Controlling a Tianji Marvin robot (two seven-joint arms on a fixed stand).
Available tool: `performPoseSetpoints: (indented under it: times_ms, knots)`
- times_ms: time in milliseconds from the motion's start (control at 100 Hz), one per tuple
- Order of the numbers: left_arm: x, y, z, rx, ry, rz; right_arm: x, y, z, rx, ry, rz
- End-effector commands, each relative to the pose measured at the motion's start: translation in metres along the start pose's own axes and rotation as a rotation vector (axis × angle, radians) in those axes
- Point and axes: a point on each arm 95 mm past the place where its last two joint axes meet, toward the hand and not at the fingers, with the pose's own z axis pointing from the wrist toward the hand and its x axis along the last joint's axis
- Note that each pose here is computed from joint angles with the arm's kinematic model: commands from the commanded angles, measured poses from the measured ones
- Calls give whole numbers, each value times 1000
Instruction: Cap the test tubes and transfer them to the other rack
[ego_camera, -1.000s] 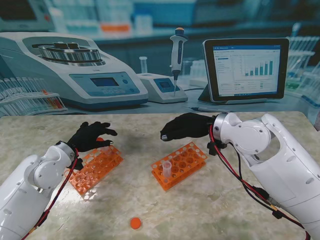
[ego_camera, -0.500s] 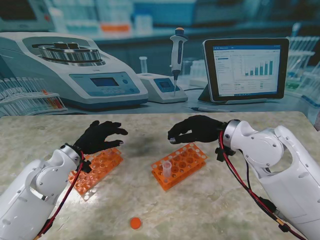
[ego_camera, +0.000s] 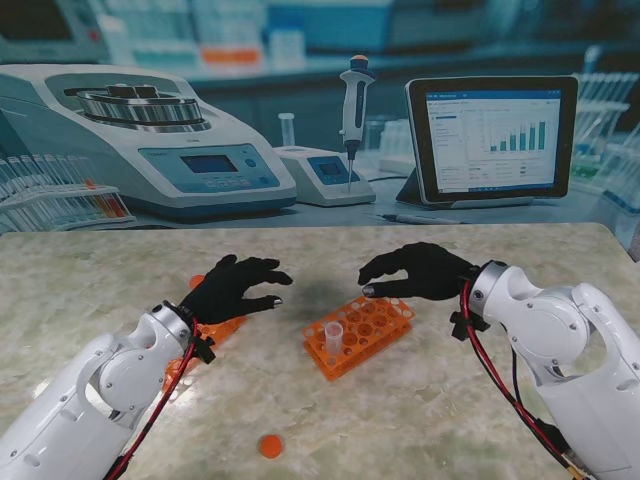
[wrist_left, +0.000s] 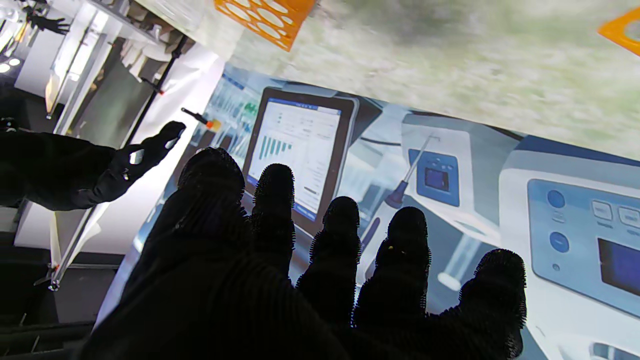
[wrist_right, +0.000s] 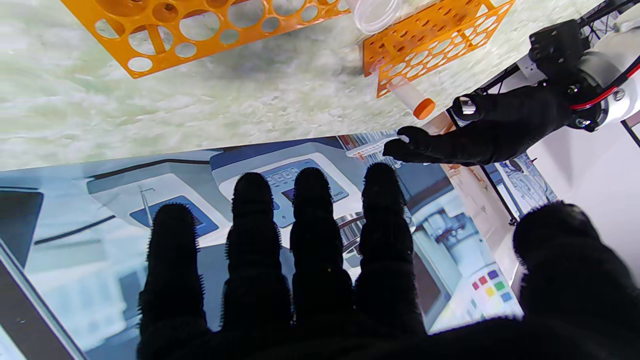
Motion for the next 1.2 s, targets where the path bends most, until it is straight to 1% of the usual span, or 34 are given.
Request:
performPoseSetpoints:
  times_ms: [0,90,240,610,810,1010,1190]
  knots:
    - [6,5,3,-3,6,-16,-7,-12,-2,11,-20,15]
    - [7,10,3,-8,2,-28,-13,-18,-4,-2,-36,23]
    - [8,16,0,3,-3,-47,-23,-30,-5,-21,-63,35]
    - [9,27,-3,4,-15,-68,-42,-60,-2,-22,-118,35]
    - [10,31,-4,4,-22,-77,-49,-74,9,-36,-133,28]
    - [9,36,-5,5,-28,-86,-52,-85,24,-55,-142,-19]
    - [9,36,-6,10,-26,-84,-59,-92,35,-85,-156,-41]
